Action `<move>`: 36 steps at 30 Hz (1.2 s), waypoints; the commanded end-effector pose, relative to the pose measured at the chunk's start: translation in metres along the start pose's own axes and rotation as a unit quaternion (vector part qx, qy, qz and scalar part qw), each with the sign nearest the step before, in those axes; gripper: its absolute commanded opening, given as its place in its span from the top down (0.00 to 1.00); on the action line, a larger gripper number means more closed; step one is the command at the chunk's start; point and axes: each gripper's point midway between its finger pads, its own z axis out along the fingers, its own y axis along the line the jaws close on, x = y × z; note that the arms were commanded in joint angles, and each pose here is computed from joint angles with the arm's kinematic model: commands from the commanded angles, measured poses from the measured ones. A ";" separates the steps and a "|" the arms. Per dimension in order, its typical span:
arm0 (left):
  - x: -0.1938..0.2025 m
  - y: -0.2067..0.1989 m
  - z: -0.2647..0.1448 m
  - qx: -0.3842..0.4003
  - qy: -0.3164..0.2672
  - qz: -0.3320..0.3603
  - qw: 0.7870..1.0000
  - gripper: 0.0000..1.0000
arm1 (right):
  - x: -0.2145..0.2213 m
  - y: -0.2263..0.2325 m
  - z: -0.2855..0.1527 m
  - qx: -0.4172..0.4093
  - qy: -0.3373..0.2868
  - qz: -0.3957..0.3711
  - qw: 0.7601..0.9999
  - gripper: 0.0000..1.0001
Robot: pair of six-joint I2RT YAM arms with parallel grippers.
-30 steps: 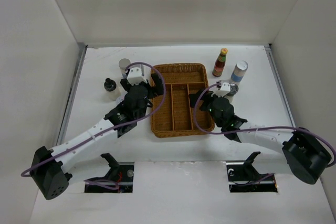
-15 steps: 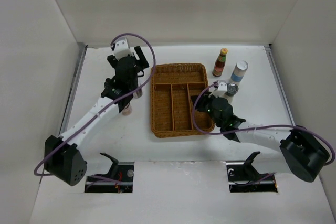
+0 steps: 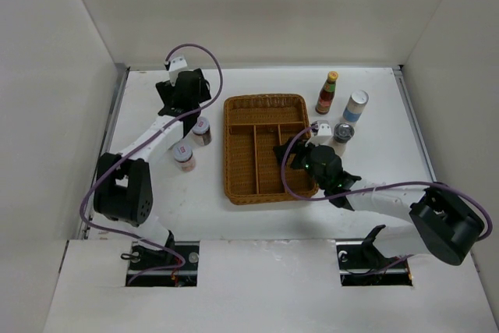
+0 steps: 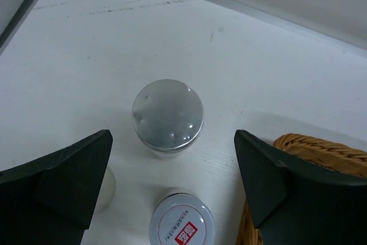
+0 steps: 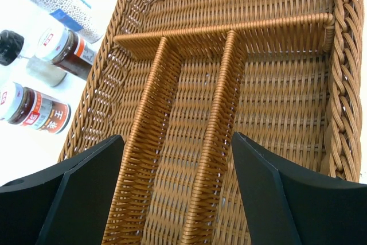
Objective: Organize the condiment bottles
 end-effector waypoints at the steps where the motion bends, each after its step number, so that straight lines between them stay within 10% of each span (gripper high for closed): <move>1: -0.025 -0.004 0.008 0.009 -0.020 -0.027 0.999 0.12 | -0.025 0.020 0.003 -0.027 -0.036 0.011 0.999 0.17; 9: -0.004 -0.009 0.050 0.004 0.011 -0.015 1.000 0.20 | -0.029 0.020 0.003 -0.026 -0.043 0.006 0.999 0.16; 18: -0.032 -0.004 0.033 0.005 -0.035 -0.030 0.999 0.63 | -0.025 0.016 0.004 -0.020 -0.040 0.010 0.999 0.16; 26: -0.149 -0.053 -0.059 0.095 -0.188 -0.046 0.976 0.65 | -0.025 0.013 0.005 -0.015 -0.041 0.014 0.999 0.16; 36: -0.104 -0.157 -0.080 0.208 -0.149 -0.013 0.967 0.65 | -0.047 -0.002 -0.009 0.010 -0.091 0.028 0.995 0.17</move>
